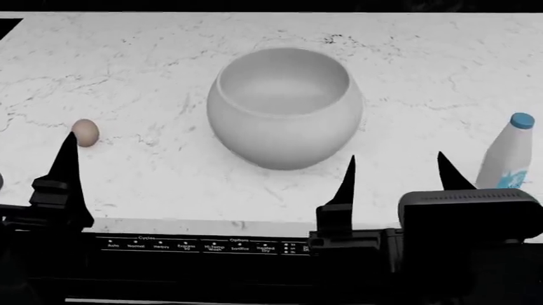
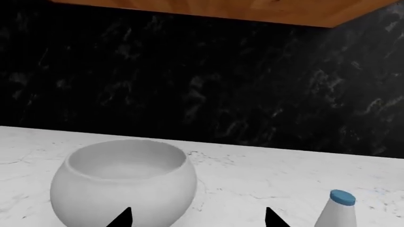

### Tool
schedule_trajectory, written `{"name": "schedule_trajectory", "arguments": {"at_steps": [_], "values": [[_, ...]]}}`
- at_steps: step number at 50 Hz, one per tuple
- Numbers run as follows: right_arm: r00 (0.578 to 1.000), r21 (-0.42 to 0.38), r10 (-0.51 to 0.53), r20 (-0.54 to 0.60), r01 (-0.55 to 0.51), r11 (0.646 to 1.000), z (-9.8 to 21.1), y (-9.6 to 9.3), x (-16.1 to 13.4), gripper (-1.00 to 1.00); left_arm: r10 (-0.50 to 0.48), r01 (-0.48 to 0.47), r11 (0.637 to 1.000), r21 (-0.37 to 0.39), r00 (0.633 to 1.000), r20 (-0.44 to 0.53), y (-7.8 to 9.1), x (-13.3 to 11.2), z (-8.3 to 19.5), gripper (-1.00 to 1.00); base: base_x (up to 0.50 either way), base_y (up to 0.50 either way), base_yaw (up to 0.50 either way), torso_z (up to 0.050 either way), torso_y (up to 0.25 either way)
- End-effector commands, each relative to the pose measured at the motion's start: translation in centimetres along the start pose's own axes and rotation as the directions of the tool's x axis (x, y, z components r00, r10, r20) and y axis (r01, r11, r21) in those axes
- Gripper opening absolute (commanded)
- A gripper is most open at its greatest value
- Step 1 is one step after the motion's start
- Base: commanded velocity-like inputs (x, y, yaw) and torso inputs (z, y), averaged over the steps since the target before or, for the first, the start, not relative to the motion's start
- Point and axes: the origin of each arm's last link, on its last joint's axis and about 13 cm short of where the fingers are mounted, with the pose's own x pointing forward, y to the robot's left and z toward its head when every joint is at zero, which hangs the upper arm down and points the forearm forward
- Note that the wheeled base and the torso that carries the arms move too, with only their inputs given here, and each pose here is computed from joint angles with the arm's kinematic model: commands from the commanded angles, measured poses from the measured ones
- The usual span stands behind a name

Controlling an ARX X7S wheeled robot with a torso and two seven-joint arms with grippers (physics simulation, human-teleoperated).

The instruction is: Place the eggs and milk next to the bowl.

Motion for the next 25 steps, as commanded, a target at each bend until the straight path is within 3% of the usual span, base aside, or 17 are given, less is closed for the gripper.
{"name": "schedule_trajectory", "arguments": {"at_steps": [1,25], "values": [[1.000,0.000,0.014,-0.006,-0.014,1.000,-0.06,0.27,0.10,1.00,0.003,-0.003,1.000,0.000,1.000,0.001,0.16,-0.15,0.04,1.00,0.23,0.00,0.00,0.000,0.000],[1.000,0.000,0.018,-0.004,-0.018,1.000,0.07,0.28,0.01,1.00,-0.006,0.006,1.000,0.005,1.000,0.004,0.15,-0.31,-0.15,1.00,0.26,0.00,0.00,0.000,0.000]]}}
